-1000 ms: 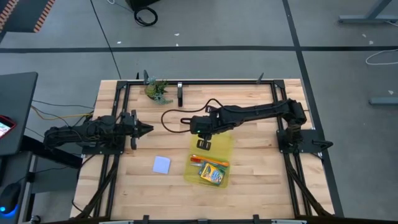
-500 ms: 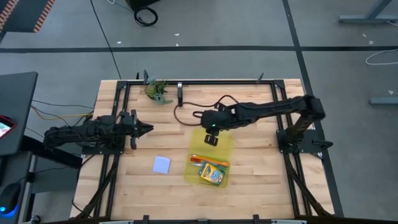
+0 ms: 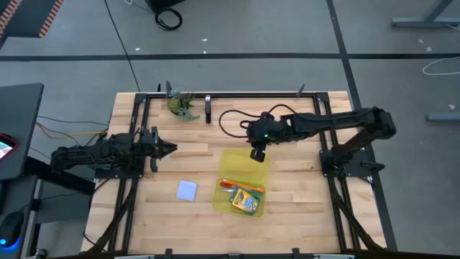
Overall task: Pack school essentials
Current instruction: Put the white sticky note into the yellow supply box
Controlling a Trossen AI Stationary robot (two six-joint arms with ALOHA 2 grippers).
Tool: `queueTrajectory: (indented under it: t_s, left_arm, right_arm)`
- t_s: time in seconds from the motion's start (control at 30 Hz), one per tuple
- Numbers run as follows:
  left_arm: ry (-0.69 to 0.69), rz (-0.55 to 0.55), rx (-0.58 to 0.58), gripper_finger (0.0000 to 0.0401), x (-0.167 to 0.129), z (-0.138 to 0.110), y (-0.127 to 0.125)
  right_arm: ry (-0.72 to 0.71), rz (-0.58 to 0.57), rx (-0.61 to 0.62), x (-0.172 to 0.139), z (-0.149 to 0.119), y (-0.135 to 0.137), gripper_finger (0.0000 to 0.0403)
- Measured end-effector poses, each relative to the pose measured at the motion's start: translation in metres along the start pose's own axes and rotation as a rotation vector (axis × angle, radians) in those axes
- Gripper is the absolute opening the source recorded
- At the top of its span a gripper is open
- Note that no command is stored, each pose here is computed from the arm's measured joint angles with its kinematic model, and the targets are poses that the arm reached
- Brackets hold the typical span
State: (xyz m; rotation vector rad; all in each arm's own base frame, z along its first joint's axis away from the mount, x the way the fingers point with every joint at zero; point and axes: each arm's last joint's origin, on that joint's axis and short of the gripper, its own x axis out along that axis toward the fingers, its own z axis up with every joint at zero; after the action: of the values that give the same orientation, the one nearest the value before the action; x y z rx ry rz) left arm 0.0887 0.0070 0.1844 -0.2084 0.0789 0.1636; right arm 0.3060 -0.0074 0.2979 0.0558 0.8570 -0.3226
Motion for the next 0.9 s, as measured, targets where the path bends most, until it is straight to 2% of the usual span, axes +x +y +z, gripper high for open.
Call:
queueTrajectory:
  t_s: [0.6,0.9]
  left_arm:
    - [-0.021,0.025,-0.033,0.0075,0.000,0.002,0.001]
    - [-0.026,0.044,-0.036,0.0080,0.000,0.002,0.001]
  right_arm:
    - [-0.306,0.055,0.062,-0.081,-0.055,-0.036,0.0131]
    - [-0.470,0.079,0.091,-0.107,-0.086,-0.048,0.0131]
